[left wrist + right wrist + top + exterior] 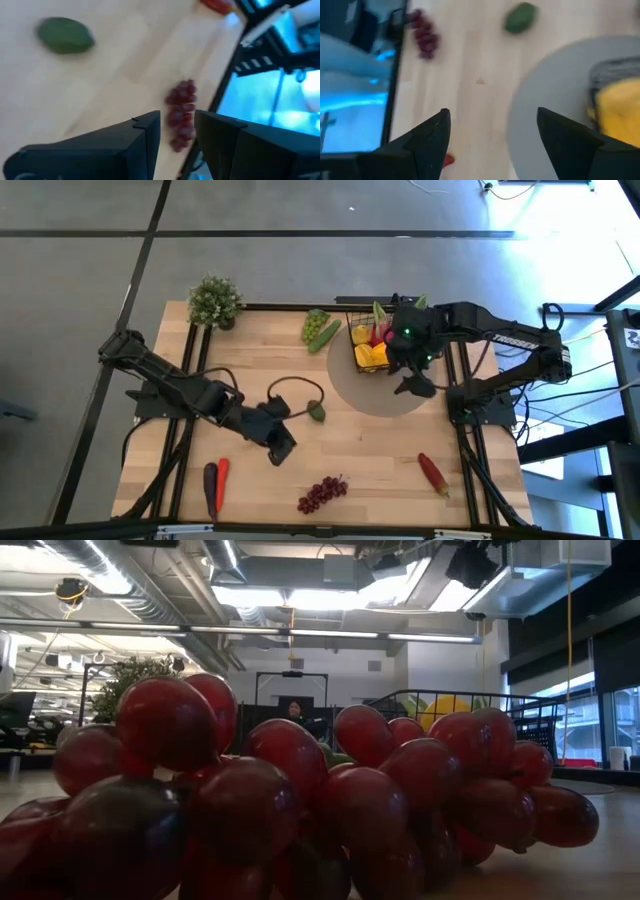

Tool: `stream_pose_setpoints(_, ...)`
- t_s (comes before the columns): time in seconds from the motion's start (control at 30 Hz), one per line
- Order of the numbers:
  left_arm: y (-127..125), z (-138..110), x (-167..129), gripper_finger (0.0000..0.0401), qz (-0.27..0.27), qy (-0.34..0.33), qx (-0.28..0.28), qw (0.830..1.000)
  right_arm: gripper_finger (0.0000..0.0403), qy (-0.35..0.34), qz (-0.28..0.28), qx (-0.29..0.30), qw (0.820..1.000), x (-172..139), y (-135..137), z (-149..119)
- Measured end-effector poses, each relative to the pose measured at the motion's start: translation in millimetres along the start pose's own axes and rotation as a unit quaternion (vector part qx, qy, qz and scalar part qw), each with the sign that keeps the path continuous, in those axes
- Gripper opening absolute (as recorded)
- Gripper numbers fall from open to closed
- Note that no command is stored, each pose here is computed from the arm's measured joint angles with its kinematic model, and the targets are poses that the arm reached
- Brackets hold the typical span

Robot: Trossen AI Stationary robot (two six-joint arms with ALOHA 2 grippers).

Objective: Build produce basket
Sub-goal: Put the red grapes into the wire basket

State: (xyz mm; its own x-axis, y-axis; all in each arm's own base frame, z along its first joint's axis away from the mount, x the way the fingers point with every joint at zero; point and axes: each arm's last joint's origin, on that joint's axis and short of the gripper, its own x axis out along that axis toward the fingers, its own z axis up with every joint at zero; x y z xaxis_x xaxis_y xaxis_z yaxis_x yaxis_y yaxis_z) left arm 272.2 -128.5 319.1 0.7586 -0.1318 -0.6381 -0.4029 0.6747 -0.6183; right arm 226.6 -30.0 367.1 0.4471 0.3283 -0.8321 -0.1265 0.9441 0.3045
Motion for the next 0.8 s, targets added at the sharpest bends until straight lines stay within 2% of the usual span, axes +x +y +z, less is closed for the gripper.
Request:
stream_pose_setpoints(0.17, -18, -7, 10, 0.0109, -0.066, -0.017, 0.023, 0.997, 0.0283, -0.006, 0.055, -0.088, 0.995, 8, 23, 4)
stream_pose_setpoints(0.23, -21, -12, 15, 0.0109, -0.073, -0.015, 0.028, 0.997, 0.0283, -0.014, 0.047, -0.123, 0.991, 12, 33, 8)
stream_pose_setpoints(0.4, -24, -21, 30, 0.0109, -0.068, -0.018, 0.030, 0.997, 0.0283, -0.016, -0.014, -0.191, 0.981, 25, 52, 14)
stream_pose_setpoints(0.47, -23, -24, 38, 0.0109, -0.057, -0.014, 0.034, 0.998, 0.0283, -0.026, -0.020, -0.205, 0.978, 32, 57, 18)
stream_pose_setpoints(0.63, -20, -28, 52, 0.0109, -0.040, -0.008, 0.037, 0.998, 0.0283, -0.058, 0.007, -0.232, 0.971, 56, 66, 33)
stream_pose_setpoints(0.8, -20, -27, 51, 0.0109, -0.043, -0.010, 0.035, 0.998, 0.0283, -0.030, 0.023, -0.236, 0.971, 91, 65, 44)
